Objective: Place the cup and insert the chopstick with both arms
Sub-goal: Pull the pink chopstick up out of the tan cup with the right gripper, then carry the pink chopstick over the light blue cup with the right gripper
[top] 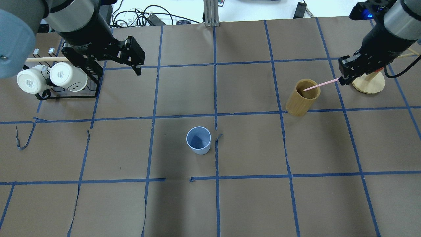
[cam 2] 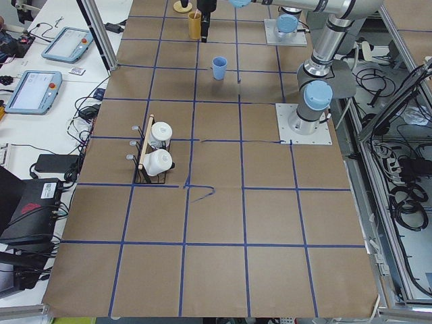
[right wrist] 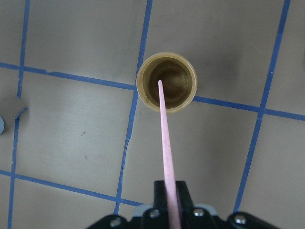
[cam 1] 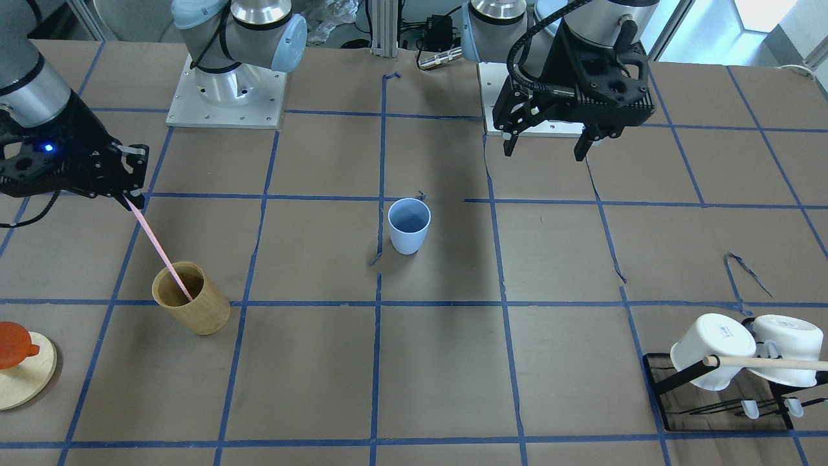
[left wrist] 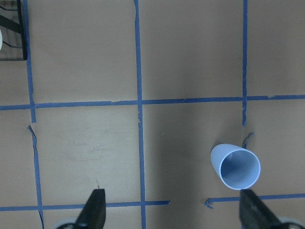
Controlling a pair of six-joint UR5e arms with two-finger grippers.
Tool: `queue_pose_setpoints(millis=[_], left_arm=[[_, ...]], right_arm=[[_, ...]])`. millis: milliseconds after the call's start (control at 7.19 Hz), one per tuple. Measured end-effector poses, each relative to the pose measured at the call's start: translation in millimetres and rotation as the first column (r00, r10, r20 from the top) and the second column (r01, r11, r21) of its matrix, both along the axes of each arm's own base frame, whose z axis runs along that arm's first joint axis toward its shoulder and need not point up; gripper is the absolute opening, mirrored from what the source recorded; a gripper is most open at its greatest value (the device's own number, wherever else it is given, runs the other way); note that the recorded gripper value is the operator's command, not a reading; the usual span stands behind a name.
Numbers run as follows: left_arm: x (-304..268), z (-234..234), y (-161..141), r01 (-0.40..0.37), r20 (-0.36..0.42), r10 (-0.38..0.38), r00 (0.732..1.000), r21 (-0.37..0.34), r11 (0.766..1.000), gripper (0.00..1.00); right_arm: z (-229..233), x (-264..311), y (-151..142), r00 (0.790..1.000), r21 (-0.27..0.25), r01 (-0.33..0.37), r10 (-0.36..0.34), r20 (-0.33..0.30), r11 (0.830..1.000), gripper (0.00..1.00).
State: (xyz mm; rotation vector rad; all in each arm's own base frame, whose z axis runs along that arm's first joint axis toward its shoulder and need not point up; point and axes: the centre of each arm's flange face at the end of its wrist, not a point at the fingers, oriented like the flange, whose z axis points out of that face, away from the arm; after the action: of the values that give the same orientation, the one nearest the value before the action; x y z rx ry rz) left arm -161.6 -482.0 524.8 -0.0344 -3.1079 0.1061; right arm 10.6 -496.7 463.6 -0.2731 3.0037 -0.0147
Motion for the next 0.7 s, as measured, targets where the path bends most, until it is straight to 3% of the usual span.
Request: queue_pose_setpoints(millis=[695], left_arm=[[0, 0, 0, 0.001, 0.0, -0.001, 1.0, 0.0, 1.0, 1.0]], right_arm=[[51, 23, 5, 1.0, 0.035, 0.022, -0.022, 0.0, 0.999, 0.0]])
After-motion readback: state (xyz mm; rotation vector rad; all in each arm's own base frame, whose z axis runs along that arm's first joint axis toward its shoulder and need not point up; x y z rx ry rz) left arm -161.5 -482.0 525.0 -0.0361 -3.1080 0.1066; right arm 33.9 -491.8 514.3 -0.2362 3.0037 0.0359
